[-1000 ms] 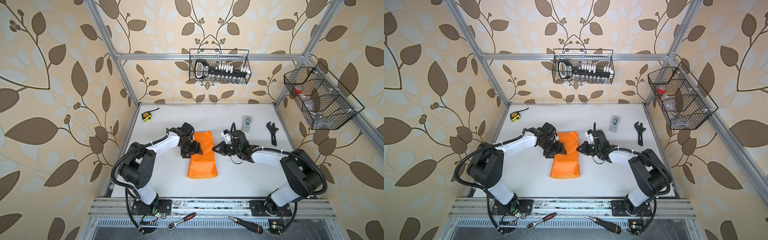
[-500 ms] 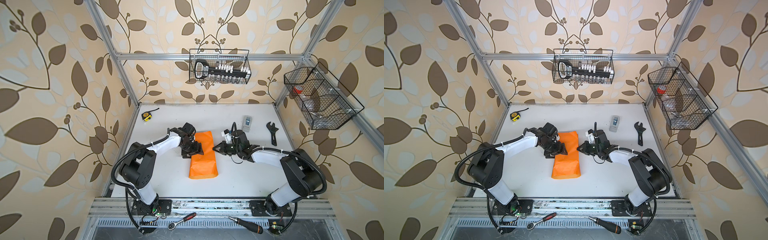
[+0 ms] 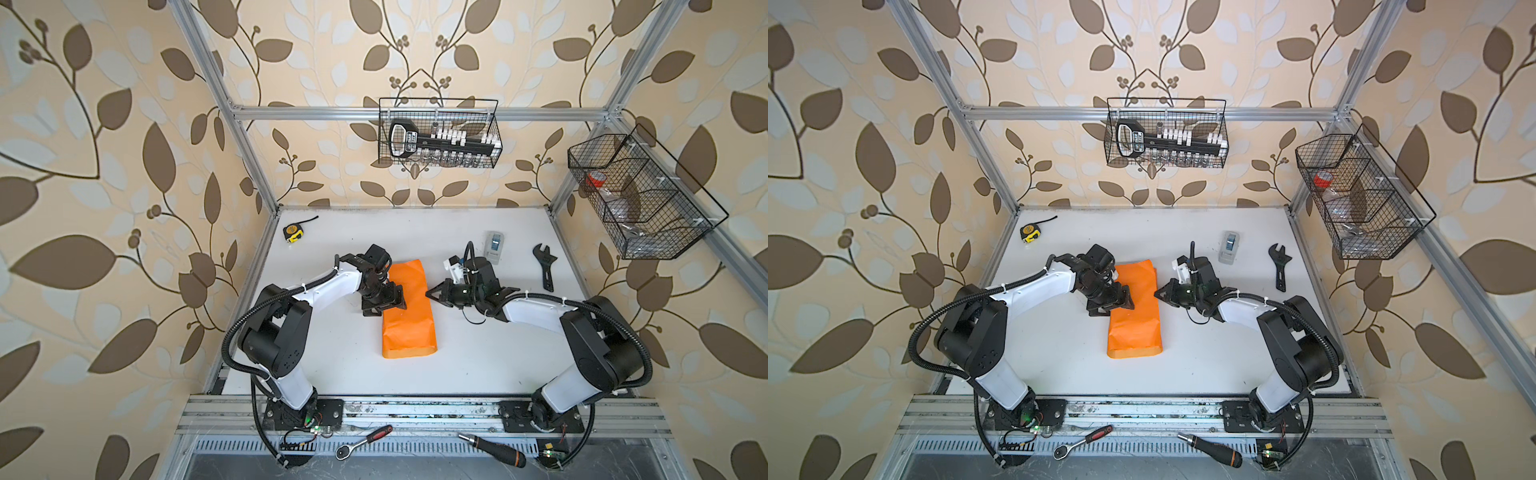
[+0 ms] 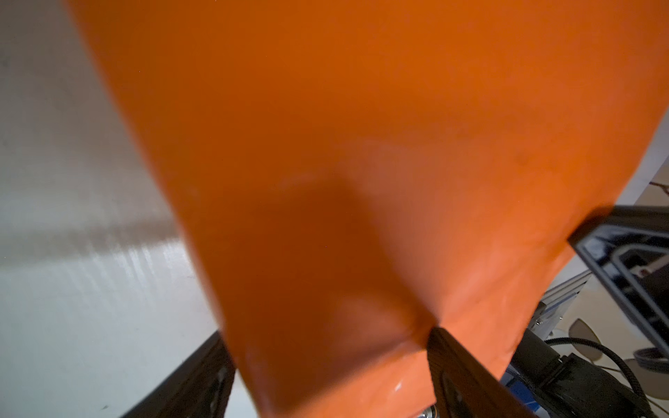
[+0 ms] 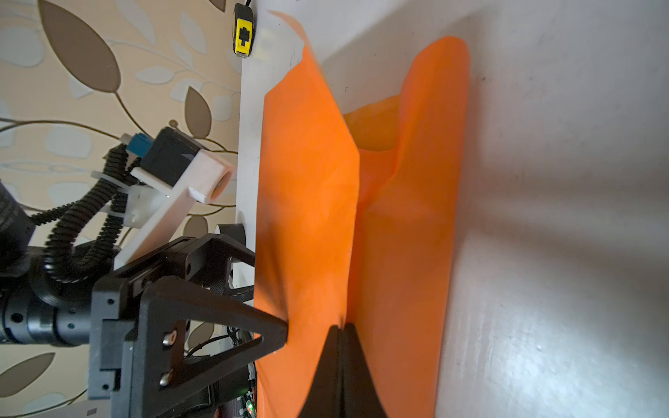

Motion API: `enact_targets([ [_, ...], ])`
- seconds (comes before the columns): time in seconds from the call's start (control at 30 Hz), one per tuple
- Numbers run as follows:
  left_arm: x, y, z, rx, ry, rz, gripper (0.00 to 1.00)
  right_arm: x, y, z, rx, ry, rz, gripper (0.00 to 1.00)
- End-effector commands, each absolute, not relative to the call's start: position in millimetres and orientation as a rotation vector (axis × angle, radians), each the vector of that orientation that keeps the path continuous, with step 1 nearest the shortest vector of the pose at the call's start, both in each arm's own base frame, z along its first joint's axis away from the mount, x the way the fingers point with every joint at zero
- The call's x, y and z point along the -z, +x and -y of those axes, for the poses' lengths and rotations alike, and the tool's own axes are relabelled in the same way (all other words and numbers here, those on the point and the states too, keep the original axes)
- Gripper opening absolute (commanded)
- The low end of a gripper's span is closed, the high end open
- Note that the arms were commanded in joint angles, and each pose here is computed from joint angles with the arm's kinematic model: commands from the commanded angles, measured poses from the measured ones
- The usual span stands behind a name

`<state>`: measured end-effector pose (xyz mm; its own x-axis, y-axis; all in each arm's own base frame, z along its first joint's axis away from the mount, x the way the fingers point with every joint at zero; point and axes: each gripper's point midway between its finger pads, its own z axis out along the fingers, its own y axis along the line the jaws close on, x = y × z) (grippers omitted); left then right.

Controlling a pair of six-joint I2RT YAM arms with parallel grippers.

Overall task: Wrap a gift box in wrapping paper
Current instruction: Smooth out the wrapping paper on the gift box.

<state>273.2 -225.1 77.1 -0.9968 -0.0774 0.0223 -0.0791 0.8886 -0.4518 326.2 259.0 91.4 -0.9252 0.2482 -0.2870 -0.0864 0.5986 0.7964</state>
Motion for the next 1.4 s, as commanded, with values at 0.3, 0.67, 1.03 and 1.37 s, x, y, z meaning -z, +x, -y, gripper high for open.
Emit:
enact_targets([
  [0.3, -88, 276, 222, -0.709, 0.099, 3.083, 0.83, -89, 335, -256, -1.237, 0.141, -2.455, 0.0],
  [0.67, -97, 279, 224, -0.736, 0.091, 3.098, 0.84, -87, 336, -253, -1.23, 0.147, -2.455, 0.0],
  [1.03, -95, 280, 225, -0.735, 0.093, 3.1, 0.83, -83, 334, -248, -1.223, 0.159, -2.462, 0.0],
  [1.37, -99, 281, 225, -0.744, 0.094, 3.108, 0.84, -78, 330, -245, -1.218, 0.166, -2.467, 0.0],
])
